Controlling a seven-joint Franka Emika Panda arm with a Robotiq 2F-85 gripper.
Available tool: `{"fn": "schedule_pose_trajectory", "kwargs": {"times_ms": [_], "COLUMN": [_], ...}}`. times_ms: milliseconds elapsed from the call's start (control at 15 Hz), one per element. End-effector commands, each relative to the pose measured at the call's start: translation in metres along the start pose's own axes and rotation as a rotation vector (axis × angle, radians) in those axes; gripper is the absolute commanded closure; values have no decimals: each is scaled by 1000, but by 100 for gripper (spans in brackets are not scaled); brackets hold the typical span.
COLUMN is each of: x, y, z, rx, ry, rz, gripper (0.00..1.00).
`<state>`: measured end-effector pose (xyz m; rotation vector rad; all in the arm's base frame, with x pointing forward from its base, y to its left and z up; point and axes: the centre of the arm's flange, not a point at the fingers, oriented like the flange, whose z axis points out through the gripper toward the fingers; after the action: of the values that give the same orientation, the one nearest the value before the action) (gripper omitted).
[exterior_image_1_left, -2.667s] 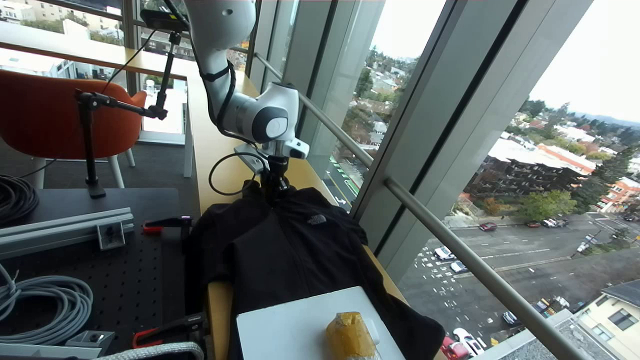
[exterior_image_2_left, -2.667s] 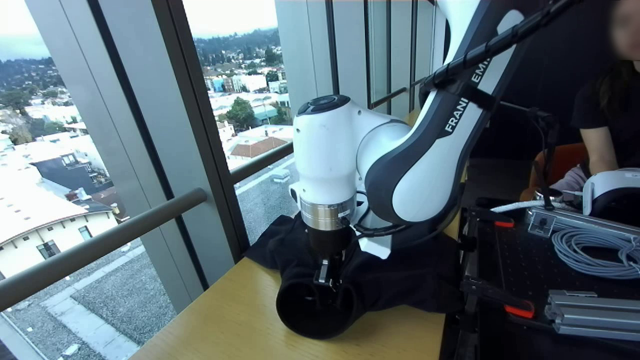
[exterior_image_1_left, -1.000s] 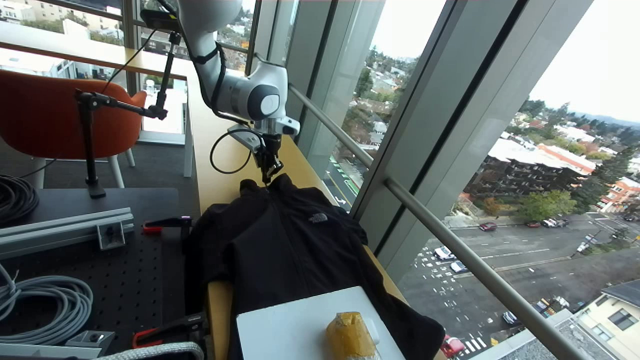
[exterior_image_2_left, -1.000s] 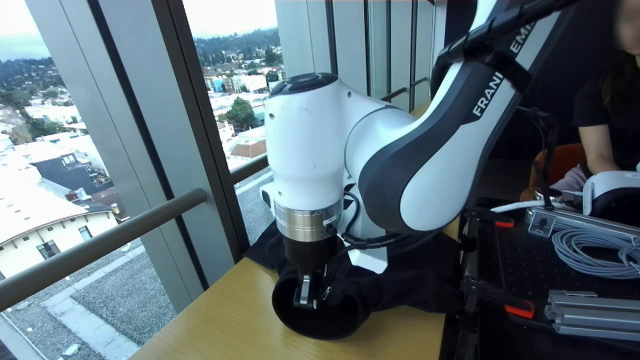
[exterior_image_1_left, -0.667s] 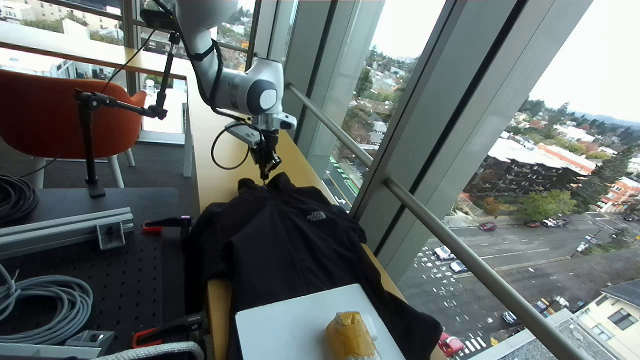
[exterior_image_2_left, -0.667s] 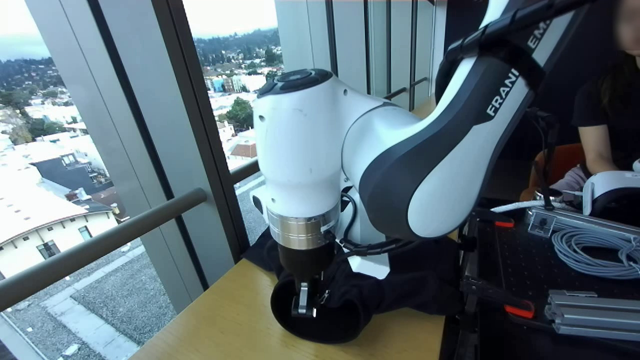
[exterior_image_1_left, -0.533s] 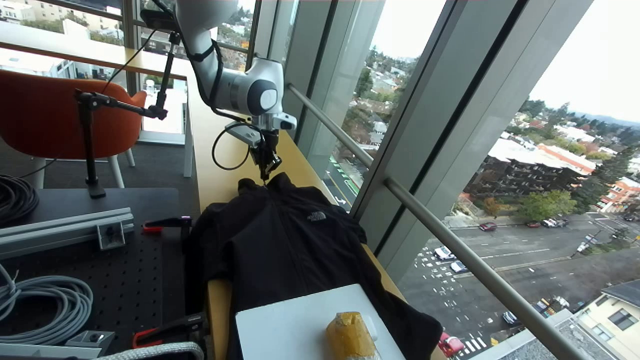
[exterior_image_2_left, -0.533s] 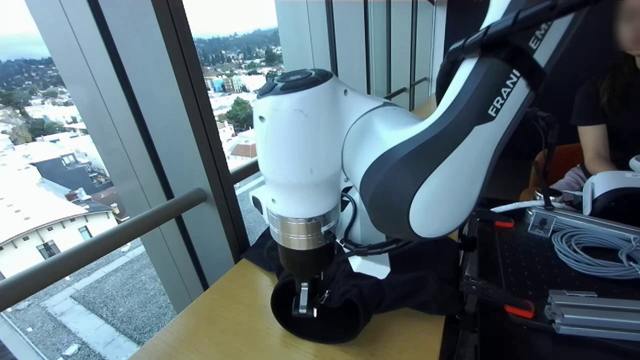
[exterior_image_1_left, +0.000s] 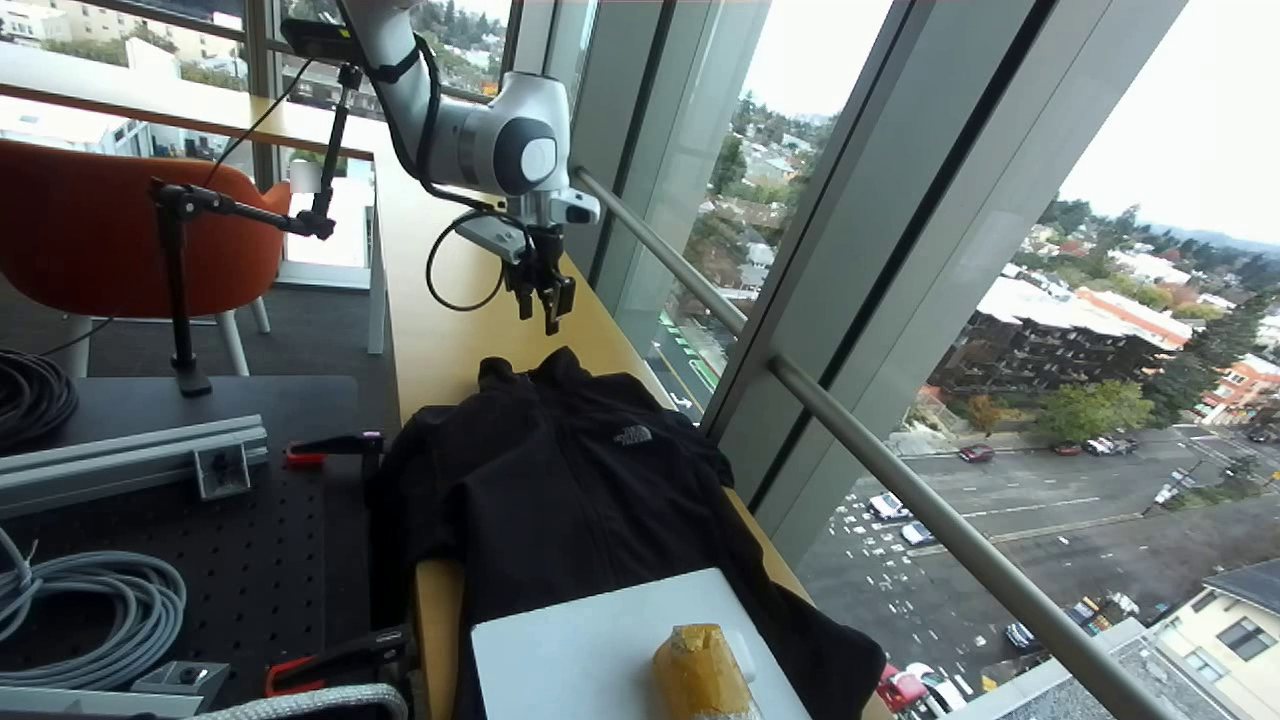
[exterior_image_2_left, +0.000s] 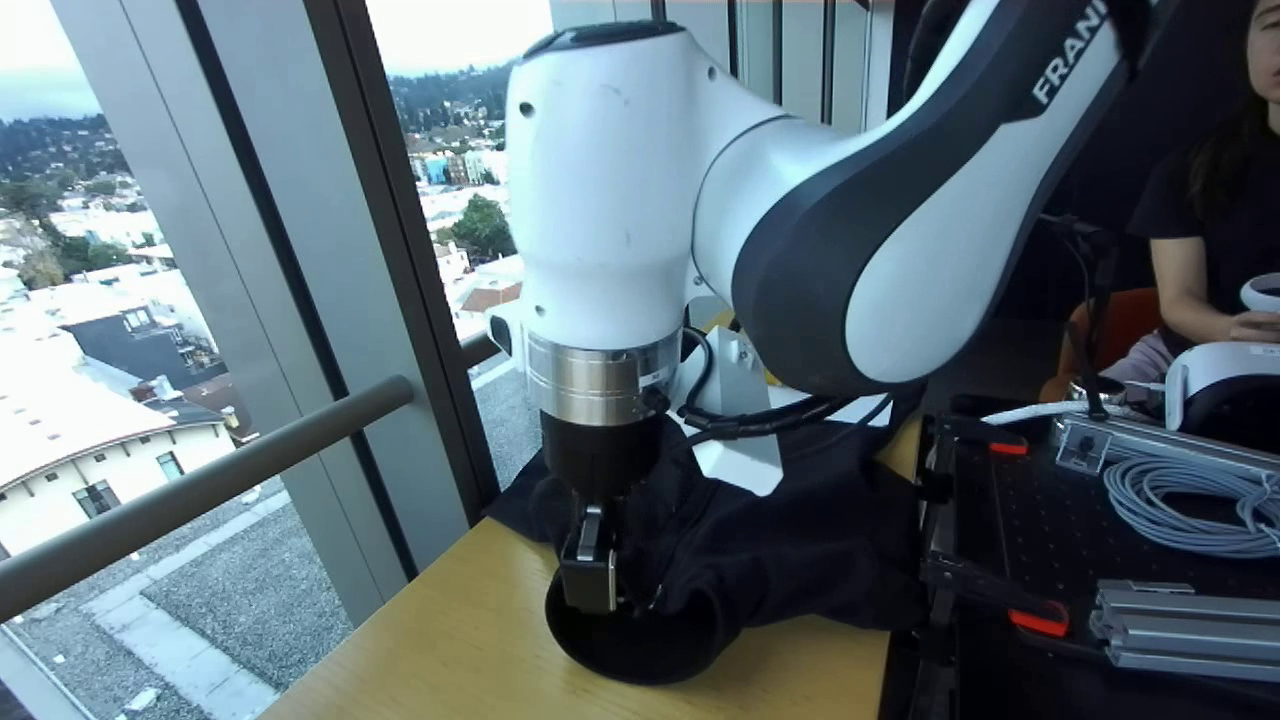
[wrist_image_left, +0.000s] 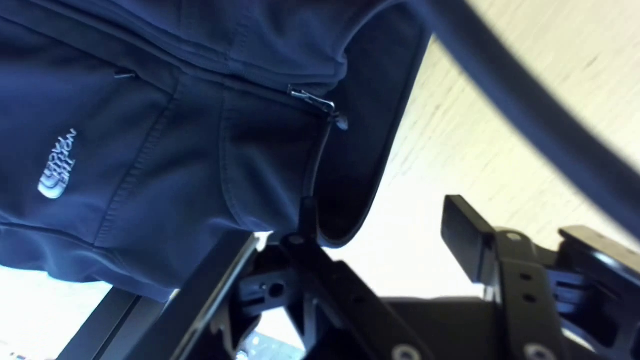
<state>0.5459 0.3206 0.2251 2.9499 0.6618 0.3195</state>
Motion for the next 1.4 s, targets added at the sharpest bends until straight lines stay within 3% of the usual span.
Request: {"fn": "schedule_pose_trajectory", "kwargs": {"times_ms": [0, 667, 1333], "x": [-43, -141, -187], "y": [26, 134, 200], "z": [-49, -130, -173], "rx": [2, 41, 41], "ry": [-42, -185, -145], "rz": [23, 100, 89], "gripper": [3, 0, 0]}}
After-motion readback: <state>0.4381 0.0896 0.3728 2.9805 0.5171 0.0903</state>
